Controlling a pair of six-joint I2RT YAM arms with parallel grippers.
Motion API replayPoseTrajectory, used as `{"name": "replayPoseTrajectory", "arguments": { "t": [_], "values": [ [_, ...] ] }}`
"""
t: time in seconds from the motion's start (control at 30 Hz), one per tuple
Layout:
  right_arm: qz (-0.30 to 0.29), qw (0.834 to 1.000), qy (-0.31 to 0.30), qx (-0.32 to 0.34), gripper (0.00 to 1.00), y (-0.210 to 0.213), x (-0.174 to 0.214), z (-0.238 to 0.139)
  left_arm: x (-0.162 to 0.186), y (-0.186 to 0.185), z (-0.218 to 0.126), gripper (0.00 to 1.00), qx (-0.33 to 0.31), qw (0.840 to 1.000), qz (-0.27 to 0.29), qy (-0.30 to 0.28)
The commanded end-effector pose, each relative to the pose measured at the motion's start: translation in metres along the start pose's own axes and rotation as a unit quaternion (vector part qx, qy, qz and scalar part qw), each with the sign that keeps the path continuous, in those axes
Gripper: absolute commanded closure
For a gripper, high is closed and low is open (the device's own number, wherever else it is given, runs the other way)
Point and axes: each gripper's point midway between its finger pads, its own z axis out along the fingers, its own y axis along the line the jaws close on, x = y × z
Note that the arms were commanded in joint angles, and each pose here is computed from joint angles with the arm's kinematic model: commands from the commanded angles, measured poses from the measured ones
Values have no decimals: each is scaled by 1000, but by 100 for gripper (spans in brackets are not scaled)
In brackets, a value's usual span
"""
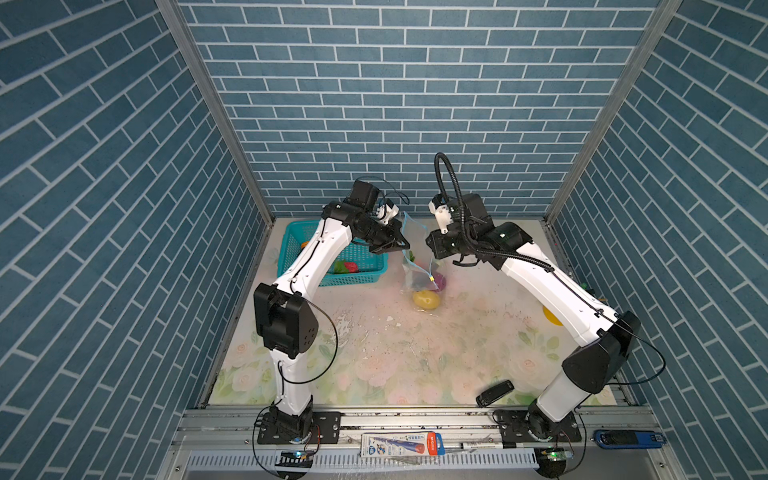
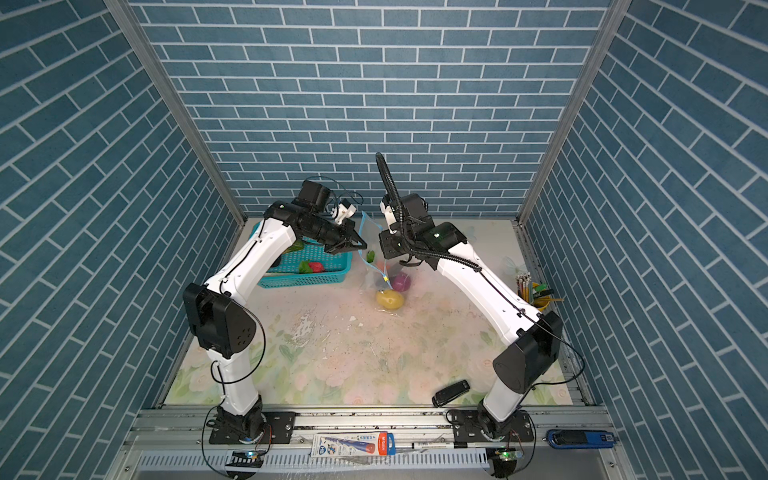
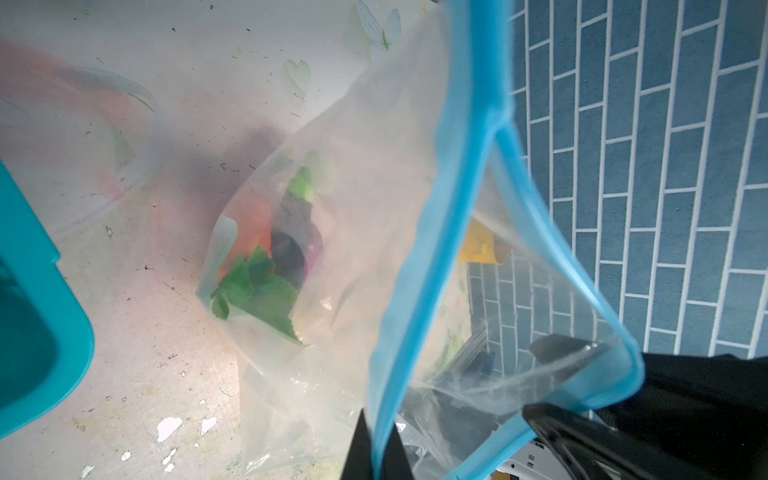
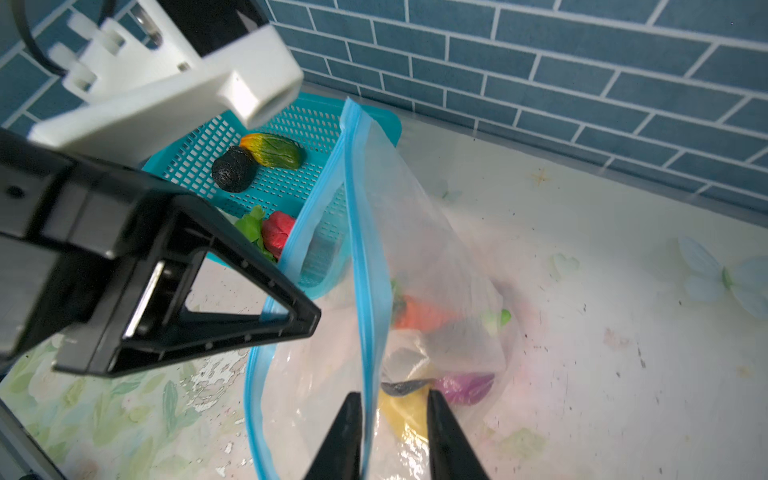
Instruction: Place the food in the zip-top bag and seal the zipper
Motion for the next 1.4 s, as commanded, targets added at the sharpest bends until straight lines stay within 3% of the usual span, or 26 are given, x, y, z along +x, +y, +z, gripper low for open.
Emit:
{"name": "replayPoseTrajectory", "arguments": {
  "t": [0.0,0.23,0.5,0.73,1.37],
  "values": [
    [23,998,41,31,62,-4,18,-14,1,-15,-11,100,19,1000,9,-13],
    [78,993,85,37,60,4,38,-14,1,-18,-14,100,23,1000,10,-17],
    [85,992,73,62,85,6,26,-31,3,-19,-17,100,24,999,12,-18],
    [81,991,73,76,100,3,17,-39,3,-30,-22,100,37,999,11,-22],
    [15,985,46,167,100,-29,-17,-104,-4,-98,-39,100,84,994,9,-65]
  ]
}}
